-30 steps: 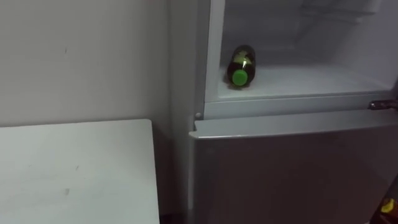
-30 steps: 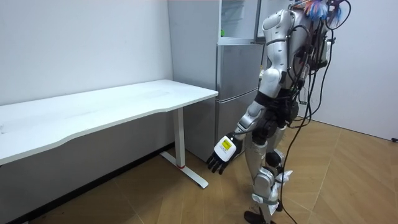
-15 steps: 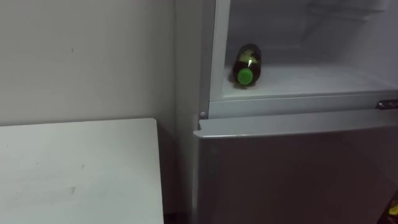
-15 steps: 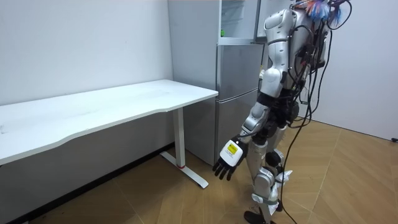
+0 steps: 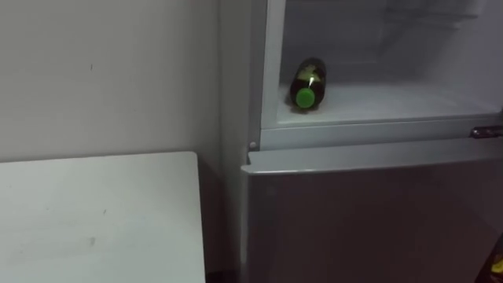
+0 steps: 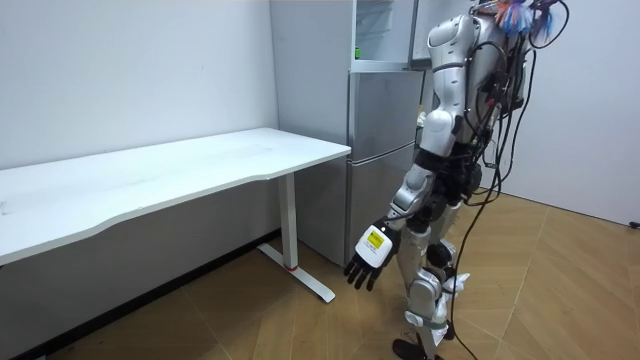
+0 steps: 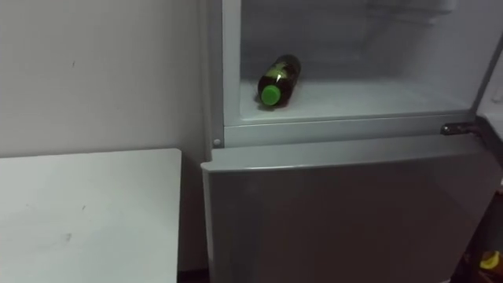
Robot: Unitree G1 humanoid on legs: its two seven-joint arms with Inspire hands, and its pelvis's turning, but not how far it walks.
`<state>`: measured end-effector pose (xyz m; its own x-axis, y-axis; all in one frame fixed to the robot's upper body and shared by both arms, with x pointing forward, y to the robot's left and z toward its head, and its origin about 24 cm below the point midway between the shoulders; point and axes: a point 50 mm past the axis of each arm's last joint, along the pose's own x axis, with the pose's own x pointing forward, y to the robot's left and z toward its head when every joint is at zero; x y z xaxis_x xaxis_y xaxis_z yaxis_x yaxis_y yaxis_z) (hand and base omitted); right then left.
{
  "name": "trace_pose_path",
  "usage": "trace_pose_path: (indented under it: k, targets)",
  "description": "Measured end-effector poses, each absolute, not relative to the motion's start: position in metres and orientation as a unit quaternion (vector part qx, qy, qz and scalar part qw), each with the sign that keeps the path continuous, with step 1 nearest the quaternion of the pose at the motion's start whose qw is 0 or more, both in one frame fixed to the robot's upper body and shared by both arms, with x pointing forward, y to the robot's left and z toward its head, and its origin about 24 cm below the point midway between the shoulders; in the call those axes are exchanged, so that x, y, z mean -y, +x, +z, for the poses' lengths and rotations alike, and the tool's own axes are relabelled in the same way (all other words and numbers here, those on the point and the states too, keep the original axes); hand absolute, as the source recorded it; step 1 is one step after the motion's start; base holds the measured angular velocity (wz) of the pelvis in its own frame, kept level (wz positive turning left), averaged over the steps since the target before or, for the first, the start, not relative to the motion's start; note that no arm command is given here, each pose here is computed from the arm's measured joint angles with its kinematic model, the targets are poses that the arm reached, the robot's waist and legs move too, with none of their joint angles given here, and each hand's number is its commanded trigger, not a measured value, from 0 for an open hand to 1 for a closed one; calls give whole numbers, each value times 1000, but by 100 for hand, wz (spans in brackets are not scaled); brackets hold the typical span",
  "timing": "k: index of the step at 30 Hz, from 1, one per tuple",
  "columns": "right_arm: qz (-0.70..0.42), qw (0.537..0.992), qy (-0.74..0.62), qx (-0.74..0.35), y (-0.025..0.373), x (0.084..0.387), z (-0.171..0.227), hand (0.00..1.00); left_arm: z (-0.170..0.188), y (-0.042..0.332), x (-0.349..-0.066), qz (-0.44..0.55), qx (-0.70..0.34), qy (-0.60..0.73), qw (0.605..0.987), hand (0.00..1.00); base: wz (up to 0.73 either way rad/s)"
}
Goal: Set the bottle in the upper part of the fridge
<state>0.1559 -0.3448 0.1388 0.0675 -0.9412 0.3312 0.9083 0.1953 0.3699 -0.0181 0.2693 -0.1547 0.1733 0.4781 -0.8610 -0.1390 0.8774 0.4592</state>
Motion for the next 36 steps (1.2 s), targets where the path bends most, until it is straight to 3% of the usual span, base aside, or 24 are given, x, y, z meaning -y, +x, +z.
trace_pose_path:
  k: [36]
  targets:
    - [-492,821,-9,288,185,314,154,0,-156,-18,-265,181,-613,148,755,0,3]
